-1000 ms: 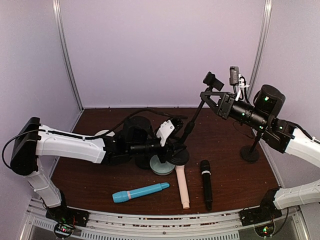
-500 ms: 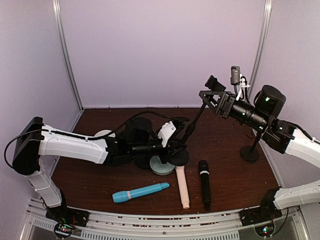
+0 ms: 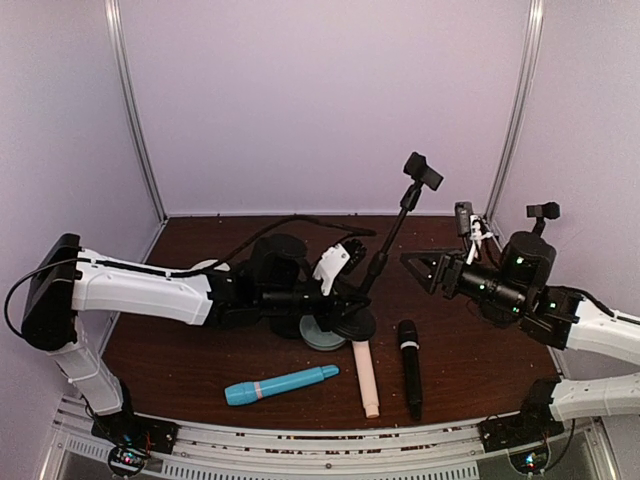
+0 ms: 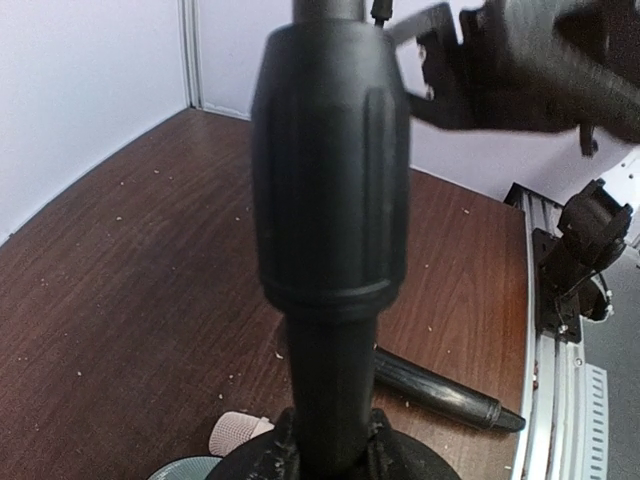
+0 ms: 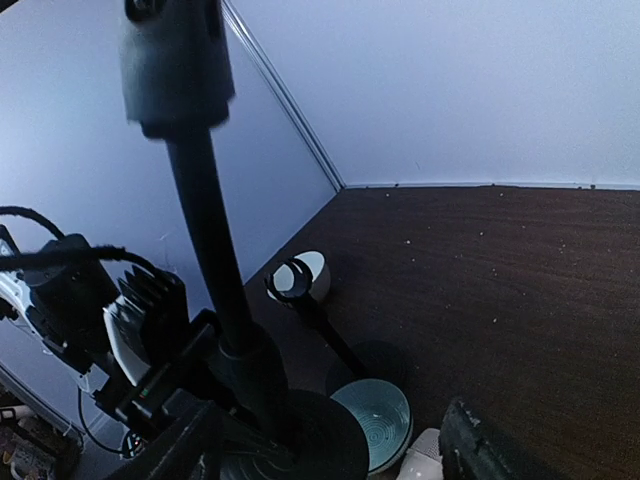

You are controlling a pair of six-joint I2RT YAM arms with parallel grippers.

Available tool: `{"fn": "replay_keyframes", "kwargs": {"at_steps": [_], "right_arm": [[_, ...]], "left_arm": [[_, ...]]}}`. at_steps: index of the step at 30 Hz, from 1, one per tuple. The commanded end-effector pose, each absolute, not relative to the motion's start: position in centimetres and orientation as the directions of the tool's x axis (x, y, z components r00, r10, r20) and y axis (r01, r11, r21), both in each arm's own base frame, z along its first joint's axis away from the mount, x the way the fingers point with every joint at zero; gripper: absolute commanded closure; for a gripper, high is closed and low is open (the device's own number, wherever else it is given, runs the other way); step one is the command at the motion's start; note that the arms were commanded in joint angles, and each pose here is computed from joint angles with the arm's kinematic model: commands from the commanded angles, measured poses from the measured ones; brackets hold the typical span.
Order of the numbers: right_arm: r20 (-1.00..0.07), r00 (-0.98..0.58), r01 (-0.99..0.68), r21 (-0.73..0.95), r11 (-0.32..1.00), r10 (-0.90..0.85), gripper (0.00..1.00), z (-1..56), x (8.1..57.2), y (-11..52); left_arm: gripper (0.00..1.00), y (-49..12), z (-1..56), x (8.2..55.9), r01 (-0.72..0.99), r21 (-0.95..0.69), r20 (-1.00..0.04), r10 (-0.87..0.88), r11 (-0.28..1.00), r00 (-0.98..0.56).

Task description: Attach the microphones to the stand

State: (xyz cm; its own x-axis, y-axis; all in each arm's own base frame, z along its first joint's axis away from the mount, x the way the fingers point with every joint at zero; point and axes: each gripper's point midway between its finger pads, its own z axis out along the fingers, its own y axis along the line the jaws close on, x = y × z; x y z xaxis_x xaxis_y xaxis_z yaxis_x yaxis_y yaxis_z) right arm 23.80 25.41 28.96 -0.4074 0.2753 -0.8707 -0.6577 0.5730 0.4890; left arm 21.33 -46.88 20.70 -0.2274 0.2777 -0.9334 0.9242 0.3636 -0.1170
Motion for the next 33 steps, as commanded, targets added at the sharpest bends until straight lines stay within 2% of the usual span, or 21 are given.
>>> {"fn": "replay_keyframes", "kwargs": {"at_steps": [1,5,12,21,27,33], "right_arm": [[-0.862,-0.394,-0.677,0.508,0.533,0.320,0.29,29.8,23.4,26.6],[-0.869,-0.392,-0.698,0.495,0.518,0.303,0.36,30.6,23.6,28.0],[-0.875,-0.388,-0.730,0.484,0.484,0.290,0.41,31.6,23.7,29.7],[-0.856,-0.420,-0.739,0.515,0.434,0.300,0.53,31.3,23.4,30.7],[-0.857,-0.422,-0.753,0.514,0.412,0.298,0.55,31.4,23.0,31.1],[-0.859,-0.418,-0.756,0.509,0.412,0.295,0.63,31.4,23.1,31.3]], "left_arm": [[1.00,-47.5,29.4,20.9,0.936,-0.150,-0.980,0.078,0.319,-0.184],[1.00,-47.6,30.1,20.5,0.943,-0.159,-0.980,0.068,0.292,-0.186],[1.00,-47.6,30.4,19.9,0.951,-0.167,-0.979,0.070,0.260,-0.191],[1.00,-47.8,30.0,19.5,0.957,-0.168,-0.978,0.081,0.238,-0.192],[1.00,-48.0,29.8,19.3,0.960,-0.168,-0.978,0.086,0.225,-0.191],[1.00,-48.0,29.7,19.1,0.963,-0.165,-0.978,0.094,0.212,-0.189]]}}
